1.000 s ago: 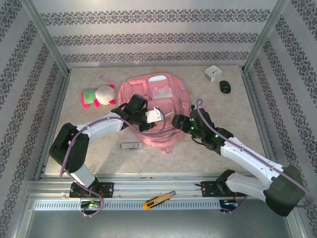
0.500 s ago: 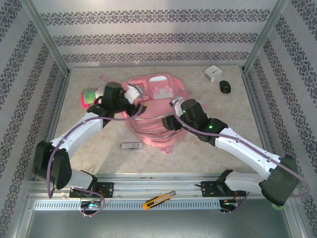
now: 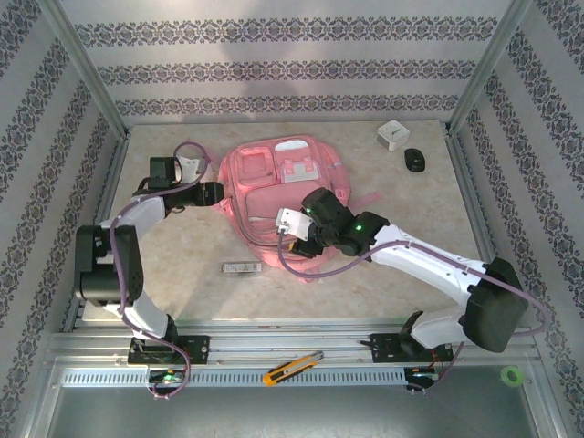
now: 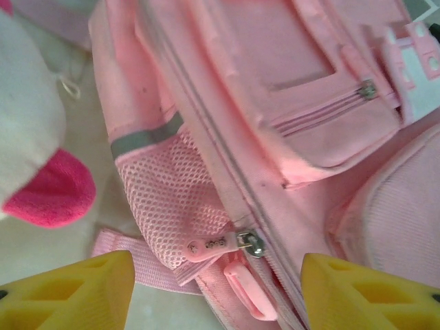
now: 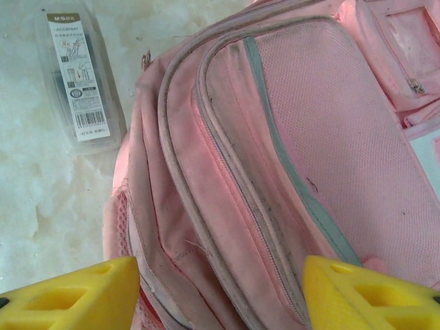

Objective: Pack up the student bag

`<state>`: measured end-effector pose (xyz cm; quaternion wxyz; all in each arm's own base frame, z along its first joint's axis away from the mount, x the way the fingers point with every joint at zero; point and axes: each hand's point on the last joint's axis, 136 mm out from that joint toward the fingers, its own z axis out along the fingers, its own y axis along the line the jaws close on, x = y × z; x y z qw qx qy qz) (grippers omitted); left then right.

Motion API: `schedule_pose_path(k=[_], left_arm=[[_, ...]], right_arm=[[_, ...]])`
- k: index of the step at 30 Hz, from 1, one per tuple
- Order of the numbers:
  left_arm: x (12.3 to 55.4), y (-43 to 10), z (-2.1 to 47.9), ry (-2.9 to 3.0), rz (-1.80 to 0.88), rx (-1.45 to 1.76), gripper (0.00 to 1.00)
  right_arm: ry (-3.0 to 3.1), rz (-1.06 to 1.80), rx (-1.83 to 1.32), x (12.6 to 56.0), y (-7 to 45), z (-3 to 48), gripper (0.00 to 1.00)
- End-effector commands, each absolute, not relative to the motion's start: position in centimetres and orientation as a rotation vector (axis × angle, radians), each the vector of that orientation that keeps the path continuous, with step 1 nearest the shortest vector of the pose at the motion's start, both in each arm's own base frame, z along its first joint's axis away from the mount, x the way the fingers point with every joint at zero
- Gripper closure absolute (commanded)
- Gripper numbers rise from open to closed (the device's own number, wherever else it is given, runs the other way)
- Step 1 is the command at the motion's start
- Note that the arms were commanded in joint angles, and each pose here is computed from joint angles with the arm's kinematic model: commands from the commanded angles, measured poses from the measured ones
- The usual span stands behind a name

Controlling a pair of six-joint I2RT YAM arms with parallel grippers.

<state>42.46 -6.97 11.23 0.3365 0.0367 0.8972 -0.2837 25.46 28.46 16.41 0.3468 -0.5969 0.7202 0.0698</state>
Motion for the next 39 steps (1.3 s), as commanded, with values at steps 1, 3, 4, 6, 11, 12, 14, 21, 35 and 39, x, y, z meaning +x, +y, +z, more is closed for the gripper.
schedule_pose_path(k=[1, 3, 4, 6, 11, 12, 14, 21, 35, 39], left_arm=[[44.2, -8.2, 12.8, 2.271, -0.931, 0.028, 0.36], [44.8, -8.3, 12.4, 2.246, -0.960, -0.010, 0.36], [45.0, -8.4, 12.2, 2.236, -0.969, -0.021, 0.36], [45.1, -8.5, 11.7, 2.240, -0.981, -0.037, 0.37], [44.9, -9.9, 10.2, 2.270, -1.075, -0.013, 0.37], [44.9, -10.4, 9.8, 2.282, -1.111, -0.018, 0.37], [44.8, -11.2, 9.3, 2.304, -1.145, -0.022, 0.38], [43.3, -13.6, 10.5, 2.290, -1.202, 0.027, 0.45], [41.3, -12.9, 17.1, 2.229, -1.011, 0.179, 0.44], [42.3, -11.7, 14.3, 2.304, -0.922, 0.173, 0.44]], right_arm=[[1.824, 0.209, -1.596, 25.5, 29.2, 16.1, 0.37], [1.828, 0.238, -1.587, 25.4, 29.5, 15.8, 0.37], [1.832, 0.246, -1.585, 25.3, 29.6, 15.6, 0.37], [1.837, 0.251, -1.585, 25.1, 29.9, 15.4, 0.37], [1.832, 0.316, -1.531, 25.0, 30.4, 16.0, 0.37], [1.826, 0.334, -1.517, 25.1, 30.5, 16.2, 0.37], [1.821, 0.363, -1.494, 25.2, 30.6, 16.4, 0.37], [1.848, 0.402, -1.466, 25.3, 30.3, 16.0, 0.37], [1.853, 0.412, -1.379, 25.2, 28.3, 16.8, 0.36], [1.856, 0.421, -1.382, 25.0, 28.3, 16.6, 0.36]])
